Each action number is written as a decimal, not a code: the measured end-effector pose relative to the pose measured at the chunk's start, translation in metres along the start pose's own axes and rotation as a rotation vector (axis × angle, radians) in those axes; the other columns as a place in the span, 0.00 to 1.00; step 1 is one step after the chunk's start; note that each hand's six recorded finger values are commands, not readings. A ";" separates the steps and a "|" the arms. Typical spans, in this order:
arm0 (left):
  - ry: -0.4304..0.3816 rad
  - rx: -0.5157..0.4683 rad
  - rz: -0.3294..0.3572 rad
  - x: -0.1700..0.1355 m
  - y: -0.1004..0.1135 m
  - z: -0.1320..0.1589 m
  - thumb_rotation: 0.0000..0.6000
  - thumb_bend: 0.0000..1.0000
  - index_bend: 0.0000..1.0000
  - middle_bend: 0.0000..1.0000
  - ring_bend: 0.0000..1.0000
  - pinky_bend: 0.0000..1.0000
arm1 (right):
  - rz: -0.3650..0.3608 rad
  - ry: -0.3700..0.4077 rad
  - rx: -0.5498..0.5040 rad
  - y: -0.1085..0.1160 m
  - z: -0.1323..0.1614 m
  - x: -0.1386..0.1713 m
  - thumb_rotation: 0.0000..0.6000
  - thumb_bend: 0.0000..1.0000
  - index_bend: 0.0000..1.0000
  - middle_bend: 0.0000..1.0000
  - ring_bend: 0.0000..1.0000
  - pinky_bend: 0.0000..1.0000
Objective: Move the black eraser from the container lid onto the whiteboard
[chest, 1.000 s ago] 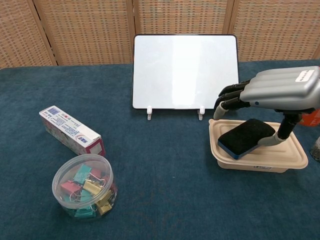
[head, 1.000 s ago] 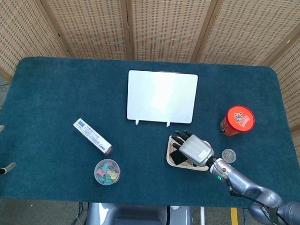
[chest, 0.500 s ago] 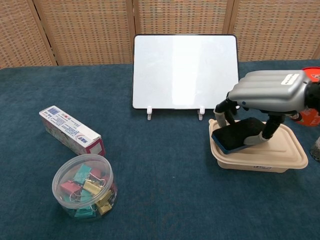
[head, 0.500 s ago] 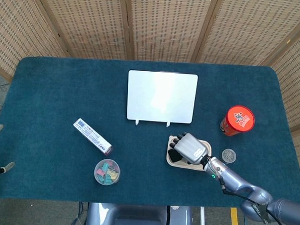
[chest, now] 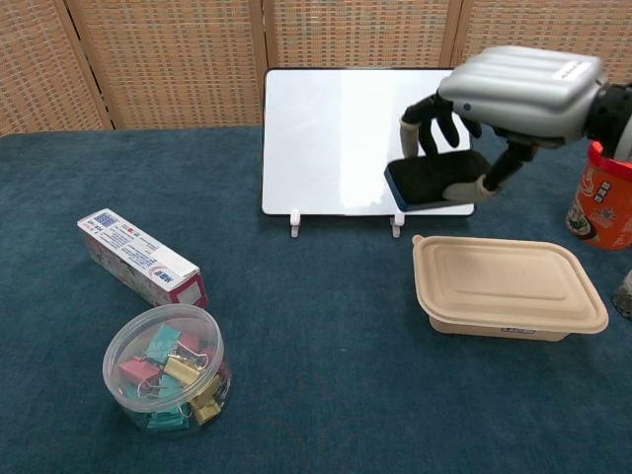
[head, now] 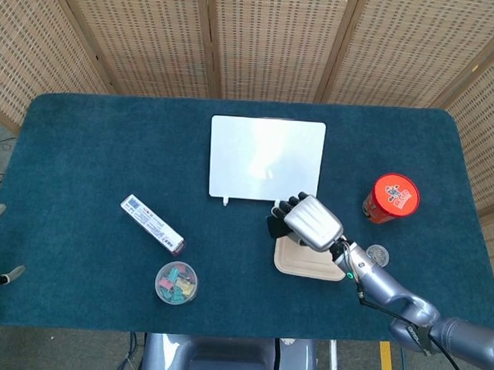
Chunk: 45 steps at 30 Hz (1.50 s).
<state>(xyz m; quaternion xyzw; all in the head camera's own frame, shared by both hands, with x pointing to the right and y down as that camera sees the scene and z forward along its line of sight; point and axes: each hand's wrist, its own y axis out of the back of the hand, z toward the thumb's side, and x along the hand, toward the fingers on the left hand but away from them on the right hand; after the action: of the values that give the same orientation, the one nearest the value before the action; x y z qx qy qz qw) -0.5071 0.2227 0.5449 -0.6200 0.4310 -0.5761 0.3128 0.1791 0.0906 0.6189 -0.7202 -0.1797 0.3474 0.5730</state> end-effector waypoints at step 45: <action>0.112 -0.038 -0.059 0.025 -0.006 -0.026 1.00 0.00 0.00 0.00 0.00 0.00 | -0.082 -0.328 0.143 -0.039 -0.026 -0.138 1.00 0.39 0.54 0.48 0.46 0.55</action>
<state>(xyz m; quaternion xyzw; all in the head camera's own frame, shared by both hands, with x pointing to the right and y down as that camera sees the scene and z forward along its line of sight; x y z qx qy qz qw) -0.5326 0.2060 0.5652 -0.6050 0.4405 -0.6106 0.2590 0.1067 -0.0076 0.6993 -0.6034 -0.2748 0.4486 0.5993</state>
